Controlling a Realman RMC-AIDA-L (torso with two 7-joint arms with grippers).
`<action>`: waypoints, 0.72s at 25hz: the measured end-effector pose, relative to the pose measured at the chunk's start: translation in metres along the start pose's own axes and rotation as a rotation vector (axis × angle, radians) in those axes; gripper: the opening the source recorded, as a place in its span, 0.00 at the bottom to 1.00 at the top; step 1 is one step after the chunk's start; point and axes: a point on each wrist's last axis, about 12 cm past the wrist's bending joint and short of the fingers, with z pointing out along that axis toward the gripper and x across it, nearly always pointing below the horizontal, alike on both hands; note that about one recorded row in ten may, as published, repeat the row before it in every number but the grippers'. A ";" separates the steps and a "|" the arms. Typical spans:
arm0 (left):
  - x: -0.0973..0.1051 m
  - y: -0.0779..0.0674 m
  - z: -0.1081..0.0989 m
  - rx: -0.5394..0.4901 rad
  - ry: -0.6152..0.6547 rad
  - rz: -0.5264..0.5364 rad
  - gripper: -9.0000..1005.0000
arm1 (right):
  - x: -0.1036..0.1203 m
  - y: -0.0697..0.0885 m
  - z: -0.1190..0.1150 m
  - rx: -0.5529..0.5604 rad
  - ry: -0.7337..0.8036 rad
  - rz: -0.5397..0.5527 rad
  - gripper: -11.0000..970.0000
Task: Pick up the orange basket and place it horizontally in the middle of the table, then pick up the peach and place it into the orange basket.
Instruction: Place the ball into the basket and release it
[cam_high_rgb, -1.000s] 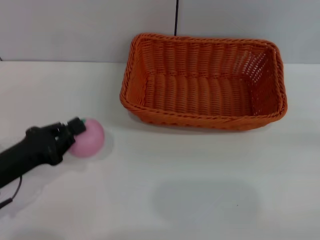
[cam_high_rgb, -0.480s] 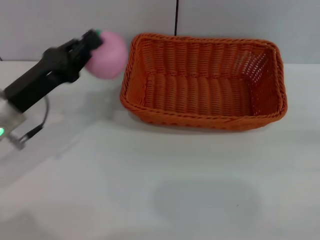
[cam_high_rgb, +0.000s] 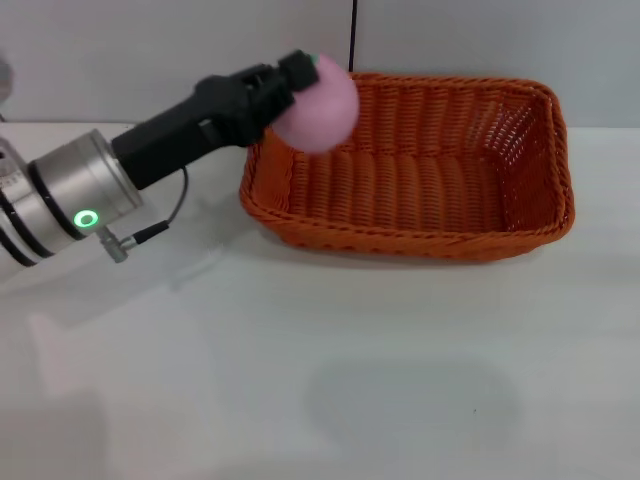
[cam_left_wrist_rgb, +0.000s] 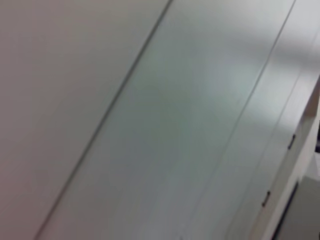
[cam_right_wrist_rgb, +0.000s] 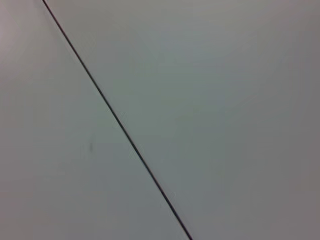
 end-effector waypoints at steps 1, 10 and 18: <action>0.001 0.000 0.001 0.002 0.010 -0.002 0.13 | 0.001 0.000 0.001 -0.001 0.003 0.001 0.55; 0.002 0.002 0.001 -0.011 0.024 -0.014 0.36 | 0.003 0.001 0.005 -0.004 0.010 0.006 0.55; -0.003 0.004 -0.014 -0.043 -0.032 -0.011 0.68 | 0.003 0.001 0.004 -0.003 0.011 0.005 0.55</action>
